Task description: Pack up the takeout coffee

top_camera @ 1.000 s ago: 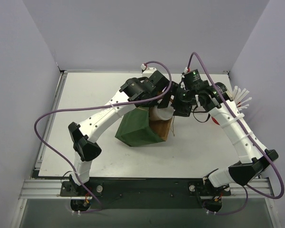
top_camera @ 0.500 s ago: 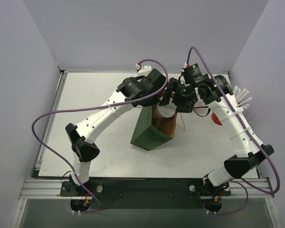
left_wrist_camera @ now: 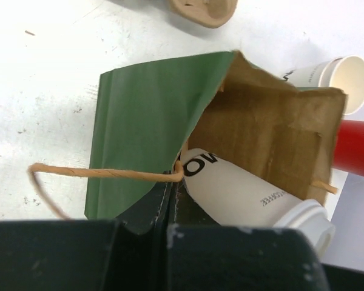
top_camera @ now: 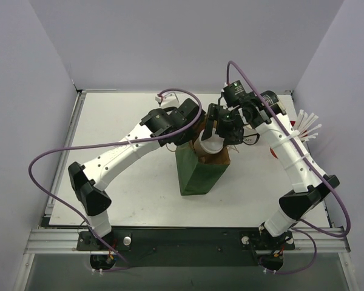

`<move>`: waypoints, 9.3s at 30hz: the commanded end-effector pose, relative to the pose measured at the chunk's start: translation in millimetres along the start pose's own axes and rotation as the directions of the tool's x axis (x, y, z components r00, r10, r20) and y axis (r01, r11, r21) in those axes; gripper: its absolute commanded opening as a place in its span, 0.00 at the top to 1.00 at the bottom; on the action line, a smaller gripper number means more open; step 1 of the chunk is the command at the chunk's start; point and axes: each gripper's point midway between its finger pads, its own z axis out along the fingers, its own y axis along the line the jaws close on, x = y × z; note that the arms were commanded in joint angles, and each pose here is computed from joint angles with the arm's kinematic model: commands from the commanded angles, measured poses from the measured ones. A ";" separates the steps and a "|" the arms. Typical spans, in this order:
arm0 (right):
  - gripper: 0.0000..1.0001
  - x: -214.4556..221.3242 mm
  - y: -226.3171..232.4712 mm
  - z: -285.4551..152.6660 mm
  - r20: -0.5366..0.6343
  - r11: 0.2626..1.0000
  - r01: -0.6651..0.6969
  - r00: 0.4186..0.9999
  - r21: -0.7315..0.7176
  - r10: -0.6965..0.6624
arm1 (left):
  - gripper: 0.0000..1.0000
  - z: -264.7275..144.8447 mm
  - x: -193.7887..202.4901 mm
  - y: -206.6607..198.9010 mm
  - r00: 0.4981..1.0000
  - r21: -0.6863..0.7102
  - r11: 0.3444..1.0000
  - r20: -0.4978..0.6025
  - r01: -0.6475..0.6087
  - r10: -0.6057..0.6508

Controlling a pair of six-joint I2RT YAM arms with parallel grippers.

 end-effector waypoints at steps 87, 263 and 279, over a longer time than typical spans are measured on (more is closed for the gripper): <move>0.54 101.7 -36.4 100.7 -0.378 0.907 0.332 0.899 0.259 -0.221 | 1.00 -10.9 2.8 25.7 0.997 0.221 0.974 -0.072 0.042 -0.027; 0.56 121.3 -87.4 181.2 -0.451 0.873 0.350 0.875 0.339 -0.176 | 1.00 -18.5 16.8 16.5 0.992 0.292 0.956 -0.114 -0.015 0.050; 0.55 119.3 -88.6 178.4 -0.442 0.874 0.344 0.880 0.342 -0.174 | 1.00 -18.4 16.9 17.7 0.992 0.290 0.957 -0.116 -0.016 0.052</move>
